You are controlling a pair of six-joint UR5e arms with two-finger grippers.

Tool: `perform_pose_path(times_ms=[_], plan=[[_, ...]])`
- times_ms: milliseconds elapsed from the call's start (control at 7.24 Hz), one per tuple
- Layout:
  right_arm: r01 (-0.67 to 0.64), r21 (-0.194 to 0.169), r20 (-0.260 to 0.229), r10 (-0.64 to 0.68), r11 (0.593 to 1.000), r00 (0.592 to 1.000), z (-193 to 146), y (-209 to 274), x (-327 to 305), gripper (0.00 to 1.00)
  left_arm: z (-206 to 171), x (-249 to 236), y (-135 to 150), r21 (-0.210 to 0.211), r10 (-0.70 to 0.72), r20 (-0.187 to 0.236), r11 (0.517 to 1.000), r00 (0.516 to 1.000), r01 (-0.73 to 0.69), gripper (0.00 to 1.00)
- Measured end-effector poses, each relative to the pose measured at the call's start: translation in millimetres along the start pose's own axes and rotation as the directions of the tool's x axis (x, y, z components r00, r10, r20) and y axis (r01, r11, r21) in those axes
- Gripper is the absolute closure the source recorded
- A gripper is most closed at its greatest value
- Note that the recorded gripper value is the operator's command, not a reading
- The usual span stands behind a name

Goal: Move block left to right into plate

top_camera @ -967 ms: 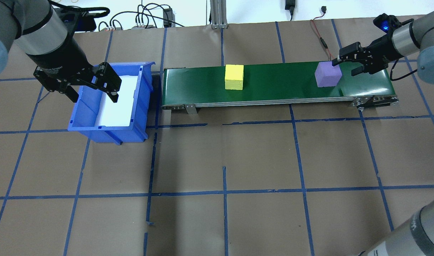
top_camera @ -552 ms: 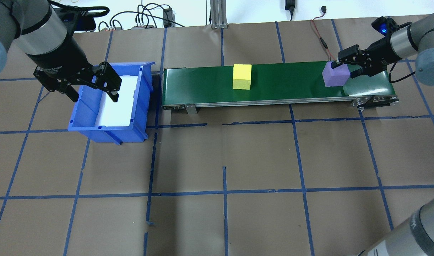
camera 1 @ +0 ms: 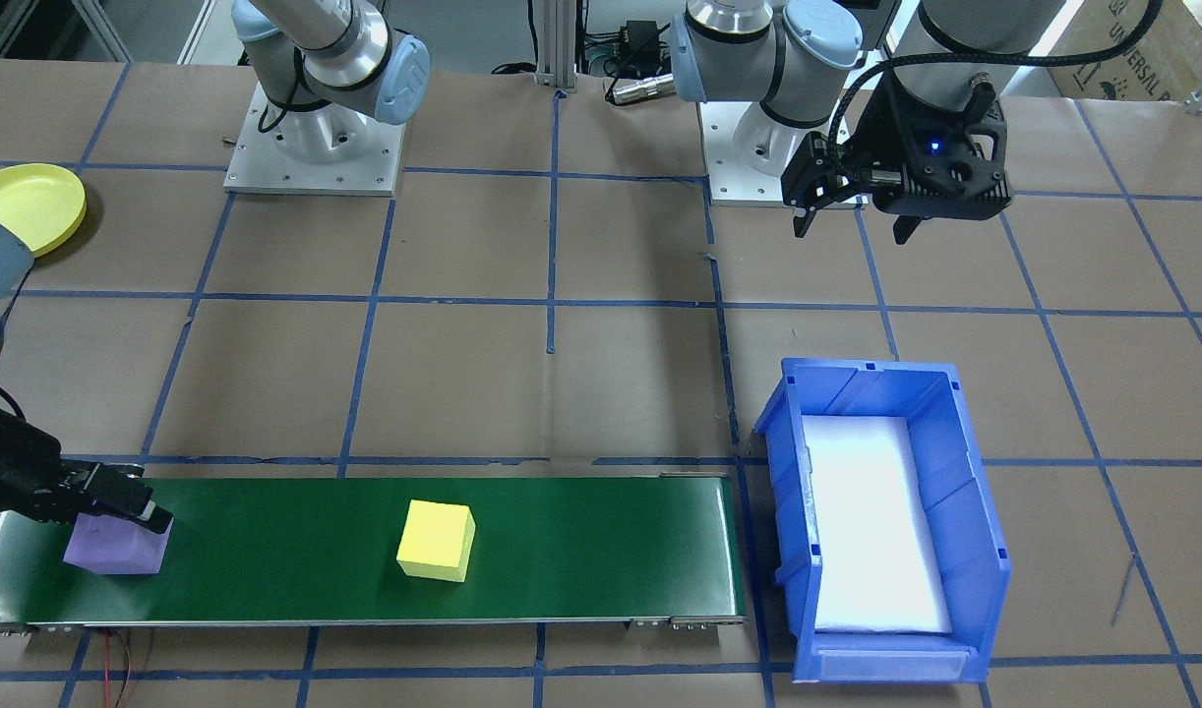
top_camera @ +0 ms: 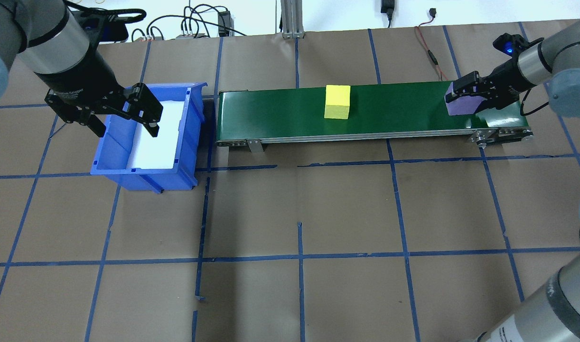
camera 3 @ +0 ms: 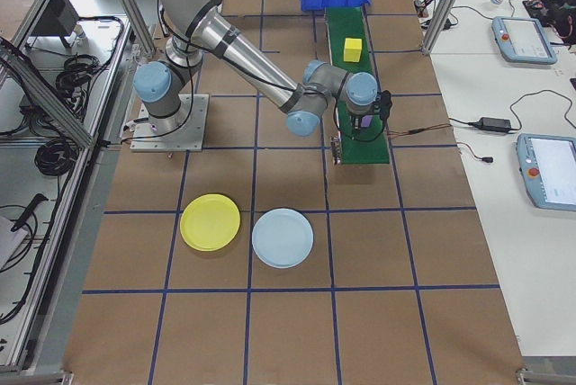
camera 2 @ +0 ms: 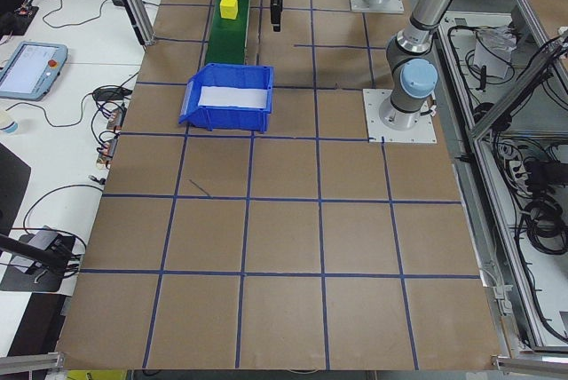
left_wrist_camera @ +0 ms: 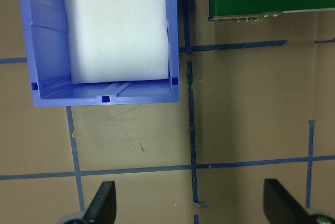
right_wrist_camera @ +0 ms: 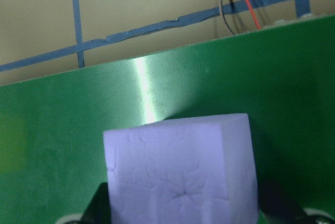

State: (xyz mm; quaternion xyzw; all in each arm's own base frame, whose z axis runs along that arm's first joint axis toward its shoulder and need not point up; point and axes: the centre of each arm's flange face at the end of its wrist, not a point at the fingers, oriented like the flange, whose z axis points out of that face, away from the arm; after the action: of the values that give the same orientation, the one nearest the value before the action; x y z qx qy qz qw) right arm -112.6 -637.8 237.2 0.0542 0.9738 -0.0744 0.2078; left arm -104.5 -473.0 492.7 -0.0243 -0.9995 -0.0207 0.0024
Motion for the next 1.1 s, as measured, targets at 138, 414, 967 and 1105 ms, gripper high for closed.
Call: perform_pose_path(times_ms=[138,414,967,1105], plan=[[0.029,0.005,-0.047,-0.029,1.000,0.998,-2,-1,4,0.74,0,0,0,0.000,0.000,0.000,1.000,1.000,0.000,0.00],[0.094,-0.015,-0.160,-0.096,0.995,0.982,-15,1,14,0.72,0,0,0,-0.001,-0.001,0.000,1.000,1.000,0.001,0.00],[-0.059,-0.064,-0.333,0.034,0.996,0.942,-162,76,128,0.64,0,0,0,0.000,-0.002,0.001,1.000,1.000,0.002,0.00],[-0.092,-0.079,-0.322,0.062,0.993,0.945,-194,110,173,0.64,0,0,0,-0.001,-0.001,0.001,1.000,1.000,0.001,0.00]])
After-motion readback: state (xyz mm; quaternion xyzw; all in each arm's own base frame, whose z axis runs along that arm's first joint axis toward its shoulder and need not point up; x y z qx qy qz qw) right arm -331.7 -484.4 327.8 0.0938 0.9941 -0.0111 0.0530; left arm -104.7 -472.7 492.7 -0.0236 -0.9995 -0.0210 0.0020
